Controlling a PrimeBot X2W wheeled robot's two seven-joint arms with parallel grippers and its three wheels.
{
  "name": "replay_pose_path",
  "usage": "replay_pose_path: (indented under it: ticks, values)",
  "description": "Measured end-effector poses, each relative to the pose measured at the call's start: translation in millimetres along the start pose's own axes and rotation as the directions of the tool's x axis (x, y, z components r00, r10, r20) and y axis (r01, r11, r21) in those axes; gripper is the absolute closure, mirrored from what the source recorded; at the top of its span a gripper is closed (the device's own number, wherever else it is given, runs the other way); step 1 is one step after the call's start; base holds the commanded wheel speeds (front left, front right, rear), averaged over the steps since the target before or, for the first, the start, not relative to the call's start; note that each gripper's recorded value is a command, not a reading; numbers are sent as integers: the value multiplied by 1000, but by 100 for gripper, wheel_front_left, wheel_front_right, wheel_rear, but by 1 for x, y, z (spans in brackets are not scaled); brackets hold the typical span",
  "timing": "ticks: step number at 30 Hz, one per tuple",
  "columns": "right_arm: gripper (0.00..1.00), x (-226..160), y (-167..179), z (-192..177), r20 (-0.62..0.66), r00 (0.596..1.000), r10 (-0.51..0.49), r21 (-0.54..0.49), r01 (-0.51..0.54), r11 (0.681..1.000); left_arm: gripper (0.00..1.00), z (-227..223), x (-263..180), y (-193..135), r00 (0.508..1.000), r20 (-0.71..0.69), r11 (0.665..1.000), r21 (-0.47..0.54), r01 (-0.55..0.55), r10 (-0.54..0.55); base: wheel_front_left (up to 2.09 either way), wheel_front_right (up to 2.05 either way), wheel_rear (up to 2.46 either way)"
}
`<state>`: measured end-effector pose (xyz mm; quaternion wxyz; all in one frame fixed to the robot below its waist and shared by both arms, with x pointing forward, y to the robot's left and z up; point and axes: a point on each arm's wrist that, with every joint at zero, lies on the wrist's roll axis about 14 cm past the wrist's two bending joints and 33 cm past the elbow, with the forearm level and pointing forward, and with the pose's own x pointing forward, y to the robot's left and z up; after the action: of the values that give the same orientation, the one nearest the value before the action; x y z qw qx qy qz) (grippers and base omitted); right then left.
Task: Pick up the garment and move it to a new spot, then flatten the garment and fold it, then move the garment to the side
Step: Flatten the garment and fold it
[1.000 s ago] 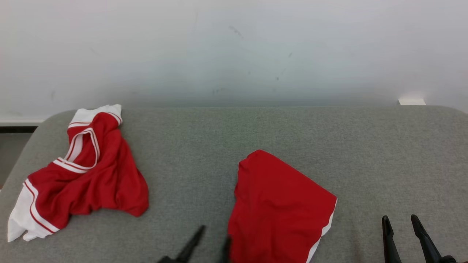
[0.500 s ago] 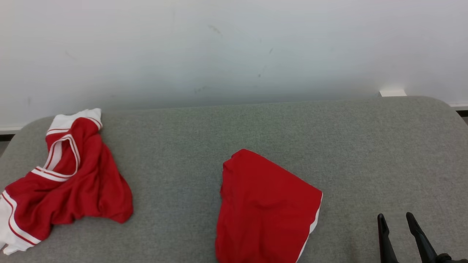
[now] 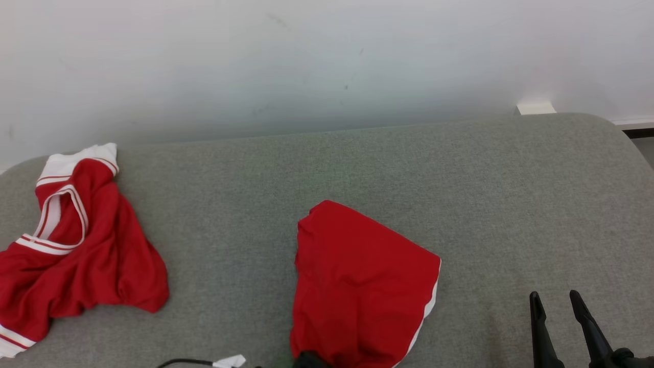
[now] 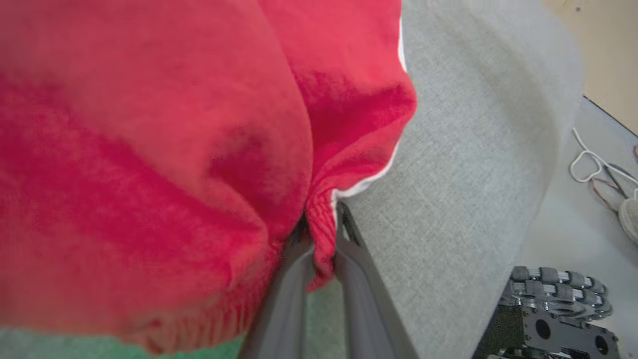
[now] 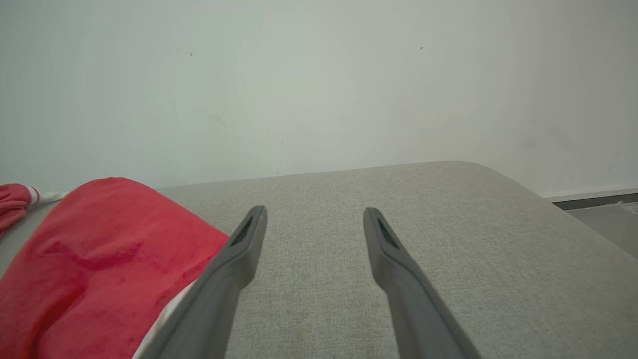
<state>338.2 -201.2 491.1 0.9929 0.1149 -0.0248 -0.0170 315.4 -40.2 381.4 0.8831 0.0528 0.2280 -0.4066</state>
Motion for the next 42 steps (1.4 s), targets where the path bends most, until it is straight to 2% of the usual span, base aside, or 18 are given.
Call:
replay_pose_path:
  ticks: [3, 6, 10, 14, 19, 24, 27, 32, 35, 37, 39, 42]
  values:
    - [0, 1, -1, 0, -1, 1000, -3, -1, 3, 1000, 100, 17, 3, -4, 999, 40, 995, -95, 20, -17, 0, 0, 0]
    - [0, 2, 1, -3, -8, 1000, 4, 0, -4, 1000, 100, 69, 6, -9, 984, 170, 985, -159, 73, -46, 0, 0, 0]
    - [0, 6, 10, -1, 0, 1000, 31, 6, -31, 999, 100, 147, -1, -12, 935, 343, 972, -171, 159, -93, 0, 0, 0]
    - [0, 7, 15, -1, 0, 999, 46, 9, -46, 999, 100, 203, -12, -21, 885, 437, 955, -154, 252, -163, 0, 0, 0]
    - [0, 5, 15, 2, 8, 999, 47, 9, -47, 999, 100, 271, -32, -26, 802, 560, 939, -114, 324, -209, 0, 0, 0]
    - [0, 1, 14, 5, 19, 999, 44, 9, -44, 999, 100, 334, -59, -39, 698, 677, 918, -81, 388, -236, 0, 0, 0]
    - [0, -1, 13, 7, 26, 999, 40, 9, -40, 999, 100, 360, -74, -46, 643, 730, 898, -96, 429, -229, 0, 0, 0]
    - [0, -3, 12, 10, 35, 999, 36, 9, -37, 999, 100, 395, -99, -59, 547, 807, 844, -121, 522, -222, 0, 0, 0]
    - [0, -3, 12, 11, 37, 999, 38, 9, -39, 999, 100, 407, -107, -60, 506, 840, 833, -131, 538, -195, 0, 0, 0]
    - [0, -3, 13, 10, 37, 999, 40, 11, -40, 999, 100, 407, -105, -54, 503, 850, 825, -168, 540, -157, 0, 0, 0]
    - [0, -2, 13, 10, 36, 999, 39, 20, -39, 999, 100, 398, -97, -41, 526, 845, 816, -235, 528, -97, 0, 0, 0]
    - [0, -1, 13, 8, 28, 999, 38, 28, -38, 999, 100, 359, -69, -15, 618, 786, 780, -391, 489, 7, 0, 0, 0]
